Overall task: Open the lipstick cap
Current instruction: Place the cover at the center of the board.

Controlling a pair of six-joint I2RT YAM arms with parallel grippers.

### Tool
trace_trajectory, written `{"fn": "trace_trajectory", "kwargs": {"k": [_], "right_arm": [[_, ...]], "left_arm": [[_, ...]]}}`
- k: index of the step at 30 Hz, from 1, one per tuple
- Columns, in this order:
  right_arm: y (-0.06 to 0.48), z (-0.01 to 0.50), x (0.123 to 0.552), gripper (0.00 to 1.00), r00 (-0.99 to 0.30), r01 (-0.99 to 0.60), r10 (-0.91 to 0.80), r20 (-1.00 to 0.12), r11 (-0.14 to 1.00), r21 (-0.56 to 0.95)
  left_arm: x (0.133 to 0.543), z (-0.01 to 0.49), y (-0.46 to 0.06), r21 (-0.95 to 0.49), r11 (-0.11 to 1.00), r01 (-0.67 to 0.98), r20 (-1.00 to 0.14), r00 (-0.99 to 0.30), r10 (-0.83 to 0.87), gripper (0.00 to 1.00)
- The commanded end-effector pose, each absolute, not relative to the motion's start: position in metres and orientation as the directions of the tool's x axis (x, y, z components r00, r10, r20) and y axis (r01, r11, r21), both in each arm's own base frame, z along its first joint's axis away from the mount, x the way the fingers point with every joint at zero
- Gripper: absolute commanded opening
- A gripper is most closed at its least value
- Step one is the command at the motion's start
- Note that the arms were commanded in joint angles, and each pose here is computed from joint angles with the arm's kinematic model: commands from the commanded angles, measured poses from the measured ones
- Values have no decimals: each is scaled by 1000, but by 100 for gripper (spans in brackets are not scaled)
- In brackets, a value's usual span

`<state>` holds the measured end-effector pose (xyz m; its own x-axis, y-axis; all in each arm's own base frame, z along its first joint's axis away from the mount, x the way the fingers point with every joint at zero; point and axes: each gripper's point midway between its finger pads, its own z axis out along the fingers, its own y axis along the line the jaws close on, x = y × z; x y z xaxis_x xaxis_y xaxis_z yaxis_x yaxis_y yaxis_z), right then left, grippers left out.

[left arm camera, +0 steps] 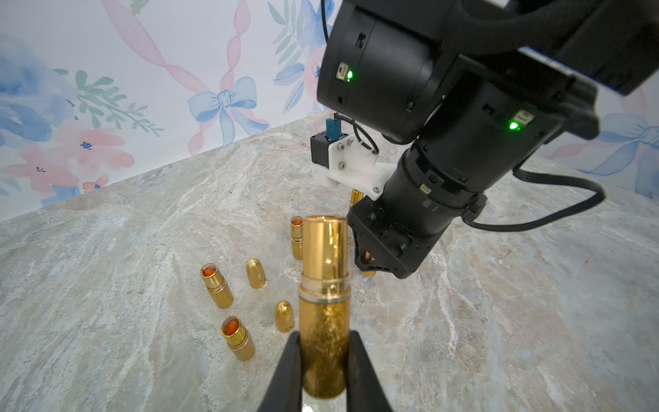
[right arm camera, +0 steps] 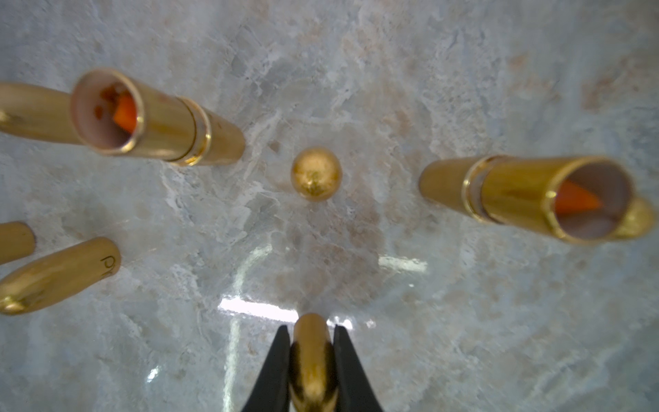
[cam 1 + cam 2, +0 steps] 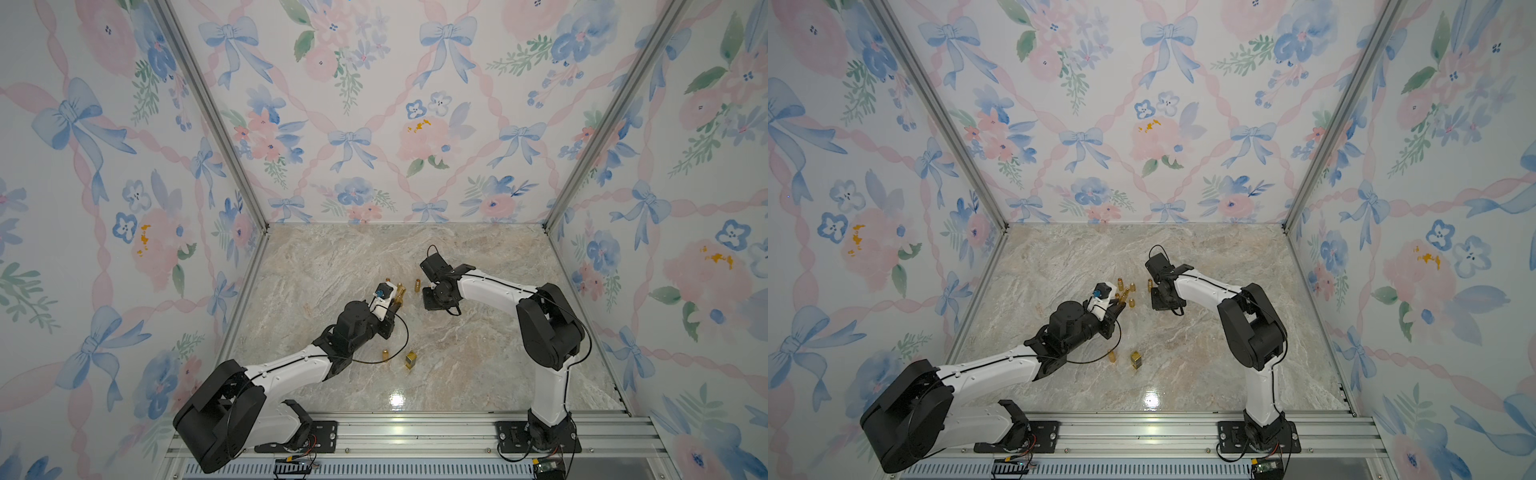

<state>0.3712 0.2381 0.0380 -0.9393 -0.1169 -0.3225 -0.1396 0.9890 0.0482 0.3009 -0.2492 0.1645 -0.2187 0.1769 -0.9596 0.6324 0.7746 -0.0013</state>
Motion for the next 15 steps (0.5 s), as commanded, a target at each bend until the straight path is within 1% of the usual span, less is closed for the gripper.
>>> {"fn": "trace_trajectory", "kwargs": {"k": [1, 6, 14, 15], "right_arm": [[244, 34, 374, 19, -934, -161, -143, -328, 986, 29], [245, 30, 371, 20, -936, -163, -146, -319, 986, 26], [245, 35, 371, 28, -936, -163, -146, -319, 986, 25], [245, 36, 372, 30, -935, -165, -148, -322, 986, 26]], "left_arm": [[301, 163, -247, -20, 778, 628, -963, -222, 155, 0], [301, 162, -247, -23, 778, 628, -962, -225, 153, 0], [301, 163, -245, -24, 780, 625, -964, -222, 148, 0], [301, 162, -245, -23, 780, 626, -963, -222, 150, 0]]}}
